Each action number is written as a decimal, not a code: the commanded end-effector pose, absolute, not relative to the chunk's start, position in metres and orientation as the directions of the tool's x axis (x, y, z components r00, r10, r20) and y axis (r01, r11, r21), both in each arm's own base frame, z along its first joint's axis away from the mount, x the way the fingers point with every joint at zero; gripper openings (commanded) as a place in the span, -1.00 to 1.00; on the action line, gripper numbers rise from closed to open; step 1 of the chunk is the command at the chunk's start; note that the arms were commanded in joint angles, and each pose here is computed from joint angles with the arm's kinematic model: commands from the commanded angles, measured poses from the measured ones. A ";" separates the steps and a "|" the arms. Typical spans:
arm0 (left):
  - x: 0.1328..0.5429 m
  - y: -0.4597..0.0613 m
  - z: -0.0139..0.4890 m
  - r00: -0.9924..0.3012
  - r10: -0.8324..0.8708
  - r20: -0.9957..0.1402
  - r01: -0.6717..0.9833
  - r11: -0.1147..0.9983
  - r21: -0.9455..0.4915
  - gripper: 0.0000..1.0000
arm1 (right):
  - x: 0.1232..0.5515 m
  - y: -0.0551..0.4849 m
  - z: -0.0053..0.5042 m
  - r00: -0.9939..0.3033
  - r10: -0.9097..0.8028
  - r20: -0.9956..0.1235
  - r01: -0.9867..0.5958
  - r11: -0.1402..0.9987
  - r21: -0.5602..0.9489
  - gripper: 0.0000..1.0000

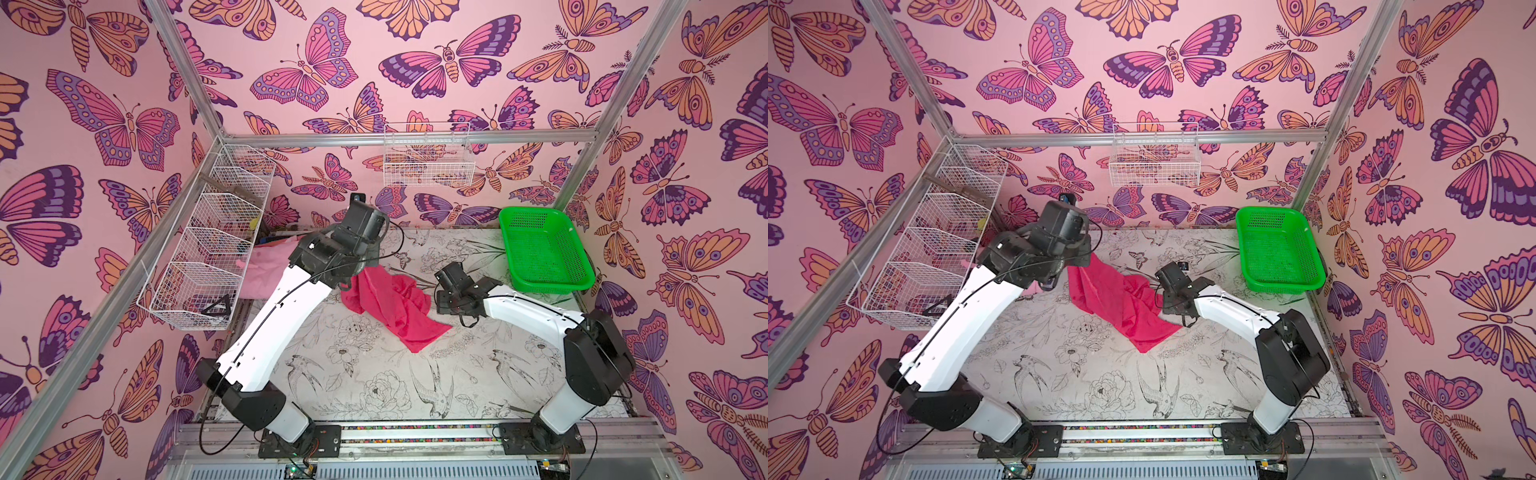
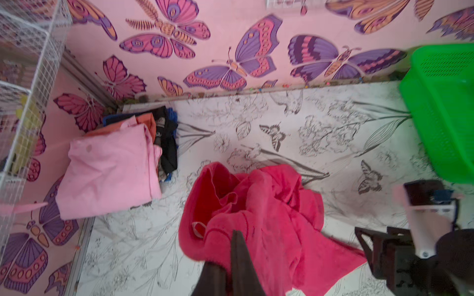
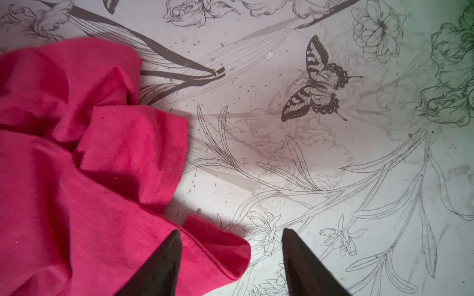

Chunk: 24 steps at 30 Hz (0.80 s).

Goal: Fold and stack t-shirts
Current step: Flatten out the T-shirt at the center of the board.

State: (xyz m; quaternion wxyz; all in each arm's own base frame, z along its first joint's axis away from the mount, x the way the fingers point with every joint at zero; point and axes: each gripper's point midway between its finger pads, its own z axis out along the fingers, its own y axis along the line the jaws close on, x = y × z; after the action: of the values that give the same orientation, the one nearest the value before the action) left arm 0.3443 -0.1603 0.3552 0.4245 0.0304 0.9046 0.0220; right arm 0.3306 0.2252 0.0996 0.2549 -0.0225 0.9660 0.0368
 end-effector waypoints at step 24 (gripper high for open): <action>0.268 -0.063 0.302 -0.611 -0.163 -0.775 -0.268 0.963 0.009 -1.00 | 0.300 0.247 0.064 -0.917 -0.127 -0.379 -0.167 0.983 0.074 0.30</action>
State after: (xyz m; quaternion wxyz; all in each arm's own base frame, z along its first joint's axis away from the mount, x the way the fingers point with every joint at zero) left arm 0.2760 -0.0886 0.2928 0.4055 -0.0862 0.9094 0.0336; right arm 0.3113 0.2429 0.0731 0.2077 -0.0636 0.9749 0.0485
